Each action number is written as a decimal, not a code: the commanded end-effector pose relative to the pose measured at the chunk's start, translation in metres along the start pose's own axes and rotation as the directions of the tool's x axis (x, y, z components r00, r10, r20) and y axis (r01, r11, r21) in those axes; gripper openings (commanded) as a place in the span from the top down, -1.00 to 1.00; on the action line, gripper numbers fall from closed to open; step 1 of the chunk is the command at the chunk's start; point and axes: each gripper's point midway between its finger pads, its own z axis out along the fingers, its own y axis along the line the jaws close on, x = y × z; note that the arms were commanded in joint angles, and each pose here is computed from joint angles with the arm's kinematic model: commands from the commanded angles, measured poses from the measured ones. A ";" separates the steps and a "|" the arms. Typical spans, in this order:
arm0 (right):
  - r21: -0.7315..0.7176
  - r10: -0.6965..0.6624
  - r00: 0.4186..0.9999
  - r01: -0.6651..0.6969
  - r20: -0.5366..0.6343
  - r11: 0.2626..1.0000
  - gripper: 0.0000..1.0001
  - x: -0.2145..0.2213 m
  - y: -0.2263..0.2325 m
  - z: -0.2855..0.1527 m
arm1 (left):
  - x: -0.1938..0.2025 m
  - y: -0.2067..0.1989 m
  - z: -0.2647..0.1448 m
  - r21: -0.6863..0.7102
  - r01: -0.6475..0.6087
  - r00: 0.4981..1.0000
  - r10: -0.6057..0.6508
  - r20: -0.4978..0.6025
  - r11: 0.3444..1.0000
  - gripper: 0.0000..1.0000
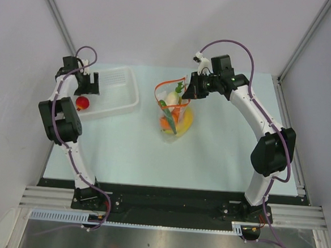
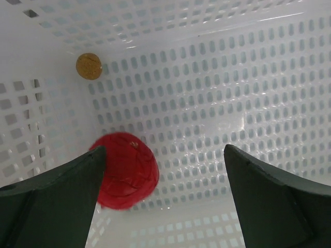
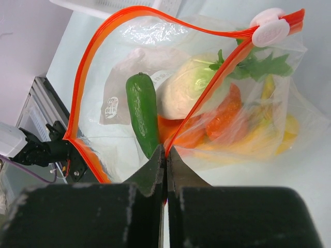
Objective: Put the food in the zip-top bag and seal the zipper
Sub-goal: Pick up the fake fruit from the bin, then place the fake fruit in the zipper food storage bag, then pick up the fake vegetable from the bin.
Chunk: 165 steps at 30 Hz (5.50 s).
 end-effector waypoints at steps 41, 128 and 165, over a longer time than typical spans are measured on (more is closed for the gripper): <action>-0.010 -0.076 0.994 0.077 0.079 0.997 1.00 -0.025 0.014 -0.012 | 0.028 -0.044 -0.029 0.109 0.057 0.993 -0.046 -0.107 0.992 0.29; 0.036 -0.024 0.994 0.021 0.107 0.999 1.00 -0.029 -0.016 -0.042 | -0.023 0.061 0.031 -0.511 0.052 0.998 -0.021 0.067 0.858 0.10; 0.040 -0.001 0.995 -0.003 0.098 0.999 1.00 -0.033 -0.027 -0.029 | -0.018 0.054 0.077 -0.405 0.022 0.999 -0.002 0.050 0.914 0.38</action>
